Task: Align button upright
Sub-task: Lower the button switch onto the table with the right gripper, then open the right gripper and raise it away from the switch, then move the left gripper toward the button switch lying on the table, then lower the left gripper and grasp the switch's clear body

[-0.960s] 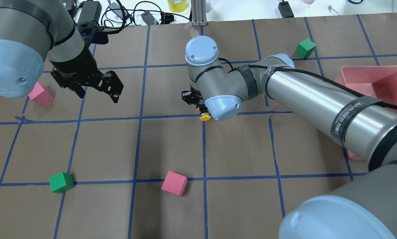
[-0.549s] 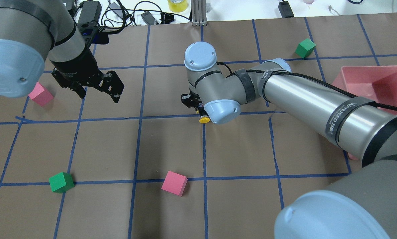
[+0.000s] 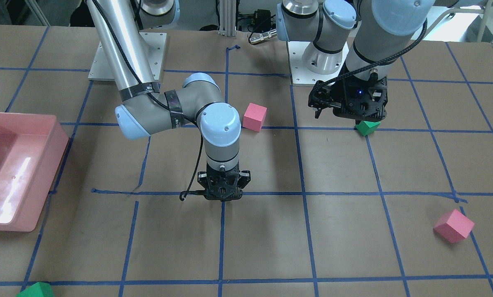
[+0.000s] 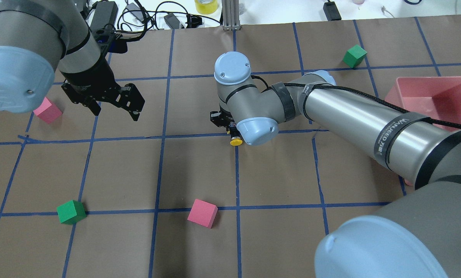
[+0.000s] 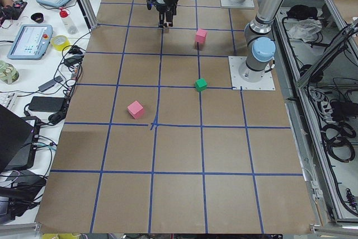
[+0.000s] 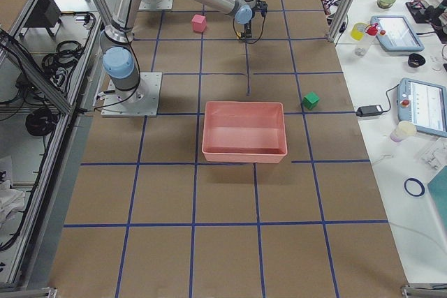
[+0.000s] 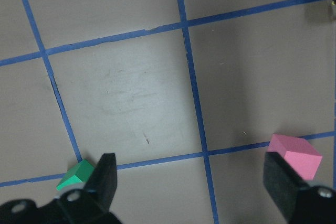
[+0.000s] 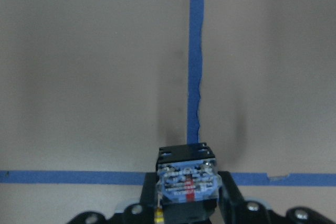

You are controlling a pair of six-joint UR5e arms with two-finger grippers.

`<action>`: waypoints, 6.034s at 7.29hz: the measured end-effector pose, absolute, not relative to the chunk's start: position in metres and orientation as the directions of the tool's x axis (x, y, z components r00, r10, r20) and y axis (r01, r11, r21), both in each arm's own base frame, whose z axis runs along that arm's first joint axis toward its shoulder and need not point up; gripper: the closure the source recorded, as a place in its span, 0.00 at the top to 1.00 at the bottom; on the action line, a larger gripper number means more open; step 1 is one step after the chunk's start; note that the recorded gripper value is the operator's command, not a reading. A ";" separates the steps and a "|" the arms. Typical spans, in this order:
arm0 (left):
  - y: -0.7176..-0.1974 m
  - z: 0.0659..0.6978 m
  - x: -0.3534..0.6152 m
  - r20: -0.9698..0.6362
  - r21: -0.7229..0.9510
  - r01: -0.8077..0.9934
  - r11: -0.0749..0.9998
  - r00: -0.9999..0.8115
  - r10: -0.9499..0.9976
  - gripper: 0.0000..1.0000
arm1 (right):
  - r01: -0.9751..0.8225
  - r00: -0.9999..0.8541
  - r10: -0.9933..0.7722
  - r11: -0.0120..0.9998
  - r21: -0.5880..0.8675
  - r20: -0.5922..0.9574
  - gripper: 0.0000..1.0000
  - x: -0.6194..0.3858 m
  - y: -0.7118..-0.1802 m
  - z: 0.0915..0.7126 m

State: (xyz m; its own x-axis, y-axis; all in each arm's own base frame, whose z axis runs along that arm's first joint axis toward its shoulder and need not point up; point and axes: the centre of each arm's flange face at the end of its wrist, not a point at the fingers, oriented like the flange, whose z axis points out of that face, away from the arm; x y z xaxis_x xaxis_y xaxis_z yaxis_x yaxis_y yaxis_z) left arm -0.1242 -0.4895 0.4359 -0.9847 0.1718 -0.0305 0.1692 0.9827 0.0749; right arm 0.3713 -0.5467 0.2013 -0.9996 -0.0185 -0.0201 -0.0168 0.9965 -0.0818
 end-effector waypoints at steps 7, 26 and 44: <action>-0.486 0.430 -0.130 -0.024 0.085 0.177 0.981 -0.984 0.179 1.00 | -0.027 -0.999 -0.033 0.986 -0.163 -0.033 1.00 0.355 -0.553 0.266; -0.491 0.258 -0.282 0.097 -0.062 -0.097 0.993 -0.991 -0.090 1.00 | -0.130 -0.992 -0.128 0.985 -0.110 0.024 1.00 0.186 -0.472 0.512; -0.504 0.178 -0.342 0.143 -0.121 -0.064 0.991 -0.989 -0.046 0.00 | -0.130 -0.991 -0.128 0.987 -0.097 0.025 1.00 0.186 -0.471 0.509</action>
State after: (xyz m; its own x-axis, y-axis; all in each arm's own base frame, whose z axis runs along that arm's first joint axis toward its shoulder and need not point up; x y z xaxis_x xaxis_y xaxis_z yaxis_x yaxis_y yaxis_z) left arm -0.3422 -0.5037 0.1781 -0.9886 -0.0463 0.1432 -0.0639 0.9906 -0.1213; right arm 0.1858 -0.4714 0.5092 -0.9914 -0.1284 0.0246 -0.1302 0.9867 -0.0968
